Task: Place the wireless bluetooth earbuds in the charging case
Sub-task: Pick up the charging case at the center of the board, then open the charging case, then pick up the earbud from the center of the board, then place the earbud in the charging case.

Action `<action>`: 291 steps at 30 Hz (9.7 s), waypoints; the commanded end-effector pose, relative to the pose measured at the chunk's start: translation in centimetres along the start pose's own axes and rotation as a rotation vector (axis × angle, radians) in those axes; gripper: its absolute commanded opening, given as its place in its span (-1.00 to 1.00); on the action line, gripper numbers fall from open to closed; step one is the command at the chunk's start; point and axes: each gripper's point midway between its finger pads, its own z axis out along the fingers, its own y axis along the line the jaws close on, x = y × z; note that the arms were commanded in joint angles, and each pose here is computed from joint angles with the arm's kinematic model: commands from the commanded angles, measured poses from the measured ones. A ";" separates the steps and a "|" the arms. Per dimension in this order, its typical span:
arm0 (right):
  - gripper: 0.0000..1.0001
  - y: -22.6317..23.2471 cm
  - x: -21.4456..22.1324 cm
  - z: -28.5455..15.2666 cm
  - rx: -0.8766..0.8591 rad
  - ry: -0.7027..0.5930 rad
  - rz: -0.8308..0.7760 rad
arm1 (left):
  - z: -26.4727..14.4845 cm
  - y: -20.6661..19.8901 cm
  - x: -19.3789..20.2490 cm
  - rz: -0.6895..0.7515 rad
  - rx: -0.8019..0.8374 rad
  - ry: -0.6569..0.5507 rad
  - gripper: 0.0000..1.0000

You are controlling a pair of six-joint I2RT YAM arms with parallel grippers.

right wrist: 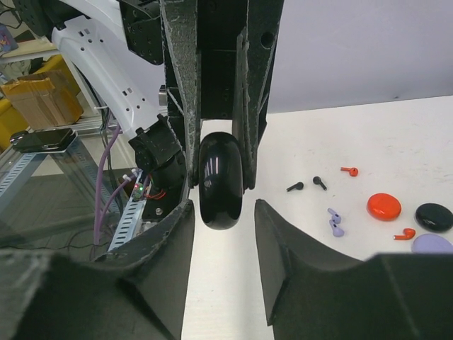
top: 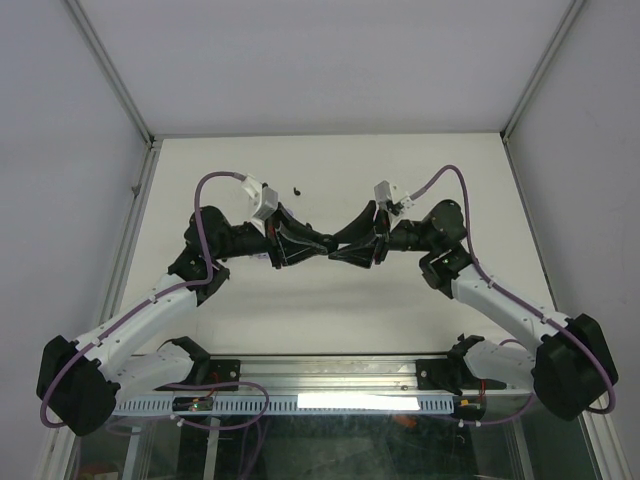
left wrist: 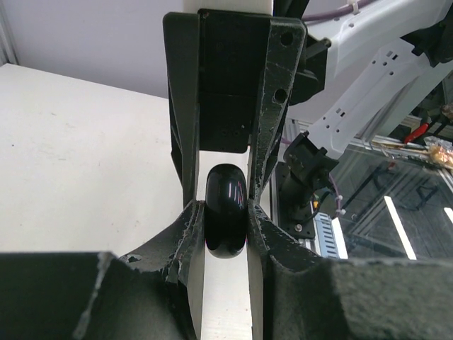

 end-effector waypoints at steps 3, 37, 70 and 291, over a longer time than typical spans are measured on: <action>-0.12 -0.2 -1.5 0.2 0.007 -0.064 -0.042 | 0.2 -0.5 -3.3 0.055 0.007 -0.097 -0.98; -1.00 -0.4 -1.8 0.4 0.006 -0.127 -0.022 | 0.6 1.0 -3.0 -0.002 -0.084 -0.118 0.13; -1.00 0.7 -0.9 -0.1 -0.029 -0.106 -0.052 | 0.7 5.6 -3.3 -0.171 -0.266 -0.105 0.23; -1.00 -6.5 -0.9 -2.3 0.498 -0.223 -0.343 | 3.3 7.1 -1.6 -0.121 -0.813 -0.112 -0.80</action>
